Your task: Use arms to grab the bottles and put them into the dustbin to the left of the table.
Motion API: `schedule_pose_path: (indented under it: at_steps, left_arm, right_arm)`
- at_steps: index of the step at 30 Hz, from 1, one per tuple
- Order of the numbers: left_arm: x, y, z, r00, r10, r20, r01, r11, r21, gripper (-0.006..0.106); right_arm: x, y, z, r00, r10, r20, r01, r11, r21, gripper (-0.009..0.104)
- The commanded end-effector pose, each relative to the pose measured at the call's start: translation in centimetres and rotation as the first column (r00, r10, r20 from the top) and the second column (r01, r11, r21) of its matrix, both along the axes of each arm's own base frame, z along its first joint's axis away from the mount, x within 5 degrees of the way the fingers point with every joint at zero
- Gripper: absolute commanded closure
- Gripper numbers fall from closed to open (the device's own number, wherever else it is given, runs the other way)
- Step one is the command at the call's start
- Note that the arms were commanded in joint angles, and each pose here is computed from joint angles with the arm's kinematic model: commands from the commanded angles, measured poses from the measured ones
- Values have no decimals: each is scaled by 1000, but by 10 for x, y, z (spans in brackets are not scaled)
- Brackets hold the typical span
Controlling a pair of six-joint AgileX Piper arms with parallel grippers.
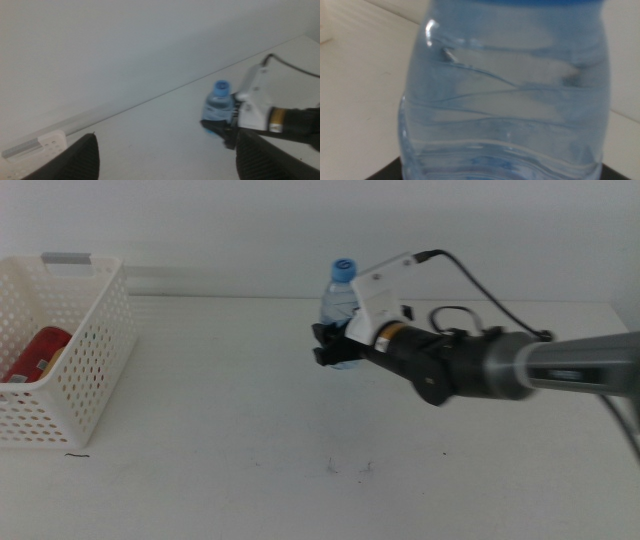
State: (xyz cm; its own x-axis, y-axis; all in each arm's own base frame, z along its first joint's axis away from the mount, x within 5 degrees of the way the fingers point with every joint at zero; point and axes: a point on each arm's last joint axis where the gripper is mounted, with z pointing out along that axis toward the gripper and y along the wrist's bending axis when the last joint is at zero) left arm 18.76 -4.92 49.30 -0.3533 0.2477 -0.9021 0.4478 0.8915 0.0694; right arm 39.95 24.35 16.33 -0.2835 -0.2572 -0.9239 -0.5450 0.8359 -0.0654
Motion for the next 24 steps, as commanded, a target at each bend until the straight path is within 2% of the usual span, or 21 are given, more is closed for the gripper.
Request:
schedule_pose_path:
  at_steps: [1, 5, 7, 8, 10, 14, 18, 24]
  left_arm:
    - [-1, 0, 1, 1000, 1, 10, -1, 1000, -4, 7]
    - [0, 0, 1, 1000, 1, 12, -1, 1000, -5, 7]
    - [0, 0, 1, 1000, 1, 12, -1, 1000, -5, 7]
    - [0, 0, 1, 1000, 1, 12, -1, 1000, -5, 7]
    - [0, 0, 1, 1000, 1, 12, -1, 1000, -5, 7]
    - [0, 0, 1, 1000, 1, 12, -1, 1000, -5, 7]
    - [0, 0, 1, 1000, 1, 12, -1, 1000, -5, 7]
    - [0, 0, 1, 1000, 2, 14, -2, 1000, -5, 7]
  right_arm:
    - [21, 14, -9, 1000, 4, 13, -4, 1000, 15, 98]
    - [39, 25, -24, 1000, 3, 25, -4, 1000, 21, 97]
    - [40, 26, -30, 1000, 5, 19, -5, 1000, 15, 92]
    - [40, 26, -30, 1000, 5, 17, -5, 1000, 13, 86]
    - [39, 25, -33, 1000, 4, -6, -4, 1000, -1, 68]
    - [35, 22, -24, 997, -25, -71, 26, 1000, 16, 5]
    - [16, 10, -5, 994, -38, -103, 41, 999, 27, 4]
    - [-49, -30, 19, 986, -45, -162, 44, 999, -9, 4]
